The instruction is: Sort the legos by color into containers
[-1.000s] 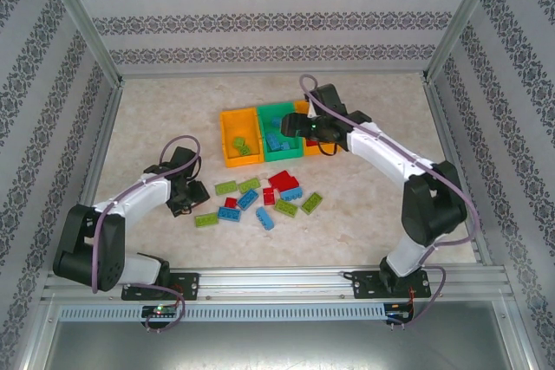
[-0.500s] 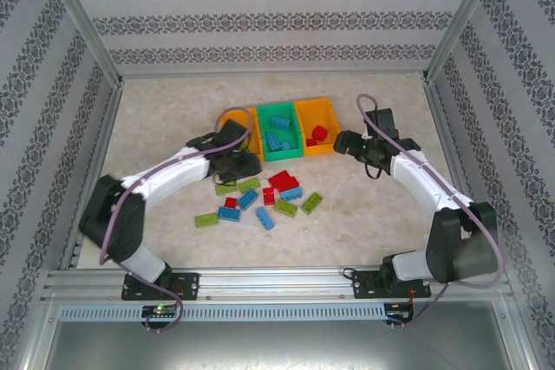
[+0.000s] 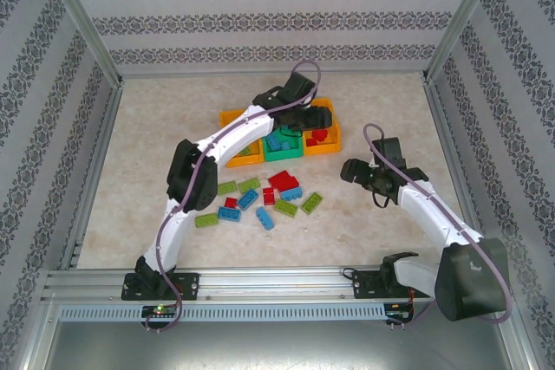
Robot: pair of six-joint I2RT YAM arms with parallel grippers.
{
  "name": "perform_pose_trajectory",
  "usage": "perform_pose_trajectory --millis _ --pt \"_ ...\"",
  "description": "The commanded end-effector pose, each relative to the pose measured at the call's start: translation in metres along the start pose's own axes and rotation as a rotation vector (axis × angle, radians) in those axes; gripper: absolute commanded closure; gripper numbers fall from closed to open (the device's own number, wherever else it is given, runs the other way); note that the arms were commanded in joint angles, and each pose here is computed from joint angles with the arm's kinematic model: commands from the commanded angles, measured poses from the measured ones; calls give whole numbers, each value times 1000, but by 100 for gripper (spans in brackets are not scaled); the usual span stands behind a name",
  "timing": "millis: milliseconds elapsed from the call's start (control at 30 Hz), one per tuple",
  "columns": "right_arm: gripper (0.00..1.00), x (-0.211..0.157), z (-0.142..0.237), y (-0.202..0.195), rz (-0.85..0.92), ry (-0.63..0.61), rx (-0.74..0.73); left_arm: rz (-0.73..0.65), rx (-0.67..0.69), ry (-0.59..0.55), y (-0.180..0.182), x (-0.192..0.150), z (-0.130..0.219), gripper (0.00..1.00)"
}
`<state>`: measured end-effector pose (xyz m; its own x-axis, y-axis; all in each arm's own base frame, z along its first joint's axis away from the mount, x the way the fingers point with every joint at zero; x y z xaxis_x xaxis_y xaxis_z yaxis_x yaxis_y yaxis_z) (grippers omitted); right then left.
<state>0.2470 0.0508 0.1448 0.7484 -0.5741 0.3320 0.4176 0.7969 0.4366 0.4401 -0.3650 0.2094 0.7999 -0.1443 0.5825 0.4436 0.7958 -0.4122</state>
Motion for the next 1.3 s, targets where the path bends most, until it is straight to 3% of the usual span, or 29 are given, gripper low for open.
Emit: perform_pose_trajectory --millis 0,467,700,767,967,1267 --pt "15 -17 3 1 86 31 26 -13 -5 42 3 3 -10 54" --pt "14 -63 -7 8 242 114 23 74 3 42 24 2 -41 37" --pt "9 -76 -4 18 350 128 55 48 0 22 17 8 -27 15" --pt "8 -82 -3 25 395 142 99 32 -12 6 11 13 -20 1" --pt "4 -101 -4 47 528 215 175 15 -46 -41 0 22 2 0" --pt "2 -96 8 77 714 203 104 -1 -79 -107 -16 38 41 0"
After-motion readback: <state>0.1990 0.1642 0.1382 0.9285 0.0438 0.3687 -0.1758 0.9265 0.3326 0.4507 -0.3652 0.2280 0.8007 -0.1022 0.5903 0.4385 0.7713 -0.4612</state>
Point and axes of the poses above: each hand's point on the last joint's axis, 136 mm out from that joint toward the fingers, its own z axis back along the fingers, its own y axis along the line the jaws close on, x = y × z, the point moved 7 cm from there along z, back along the fingers, and after that the axes turned 15 degrees about -z, right-handed, at the moved point
